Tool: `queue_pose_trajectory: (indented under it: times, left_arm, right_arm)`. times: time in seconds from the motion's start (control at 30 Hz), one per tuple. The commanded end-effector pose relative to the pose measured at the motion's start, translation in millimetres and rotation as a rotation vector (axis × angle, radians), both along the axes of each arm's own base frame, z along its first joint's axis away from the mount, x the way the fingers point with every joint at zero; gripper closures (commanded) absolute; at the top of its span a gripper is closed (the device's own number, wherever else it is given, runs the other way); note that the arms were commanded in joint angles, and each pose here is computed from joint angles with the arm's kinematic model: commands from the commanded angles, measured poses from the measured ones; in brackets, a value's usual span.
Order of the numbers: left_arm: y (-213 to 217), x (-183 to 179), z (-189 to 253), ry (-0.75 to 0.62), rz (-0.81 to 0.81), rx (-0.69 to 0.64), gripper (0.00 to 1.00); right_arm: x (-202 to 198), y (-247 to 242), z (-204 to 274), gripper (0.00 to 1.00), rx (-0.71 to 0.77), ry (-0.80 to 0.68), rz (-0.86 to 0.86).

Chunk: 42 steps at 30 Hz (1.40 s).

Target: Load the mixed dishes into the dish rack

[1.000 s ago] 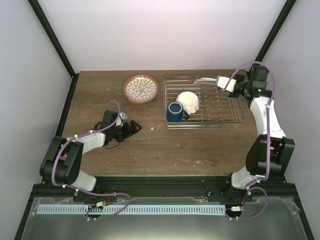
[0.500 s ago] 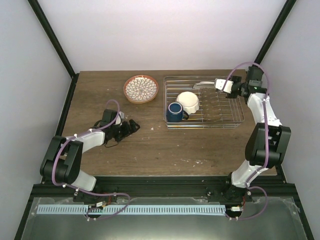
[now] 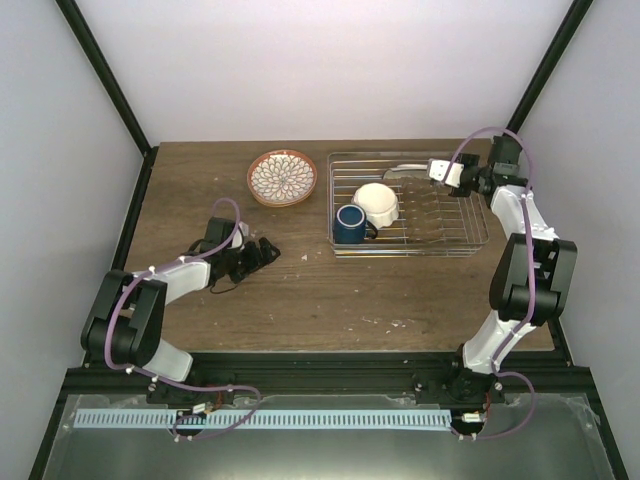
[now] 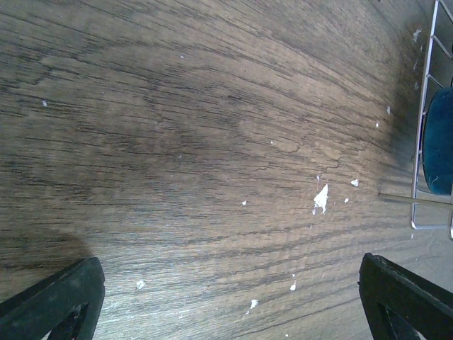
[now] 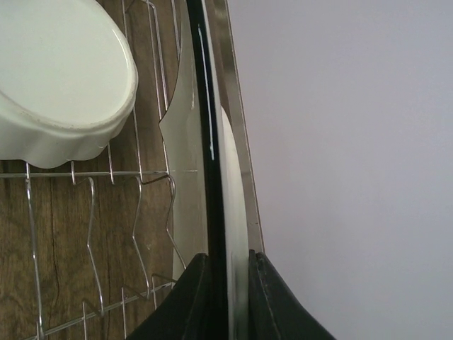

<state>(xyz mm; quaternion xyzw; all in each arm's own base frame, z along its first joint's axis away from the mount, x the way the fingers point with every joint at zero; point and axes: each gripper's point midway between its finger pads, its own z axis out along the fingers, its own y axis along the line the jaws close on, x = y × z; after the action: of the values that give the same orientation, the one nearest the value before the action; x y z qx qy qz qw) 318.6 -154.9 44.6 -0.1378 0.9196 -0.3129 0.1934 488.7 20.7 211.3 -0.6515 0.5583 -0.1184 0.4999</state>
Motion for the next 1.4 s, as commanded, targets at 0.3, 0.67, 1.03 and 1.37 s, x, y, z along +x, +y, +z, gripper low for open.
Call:
queue_pose_trajectory:
  times: [0.3,0.67,1.03,1.37]
  left_arm:
    - [1.7,3.2,-5.8,0.008,-0.003,0.015,0.00]
    - [1.5,1.0,-7.3,0.010,-0.008,0.013,0.00]
    - [1.0,-1.4,-3.2,-0.003,-0.009,0.002,0.00]
    - [-5.6,9.8,2.4,-0.018,-0.028,-0.015,0.00]
  right_arm:
    - [15.8,-5.1,31.5,0.63,0.001,-0.209,-0.011]
    - [5.5,-4.9,26.8,0.37,0.023,-0.196,-0.038]
    - [-1.2,5.5,12.5,0.13,0.044,-0.143,-0.055]
    - [-27.4,32.6,4.9,0.07,0.202,-0.081,-0.087]
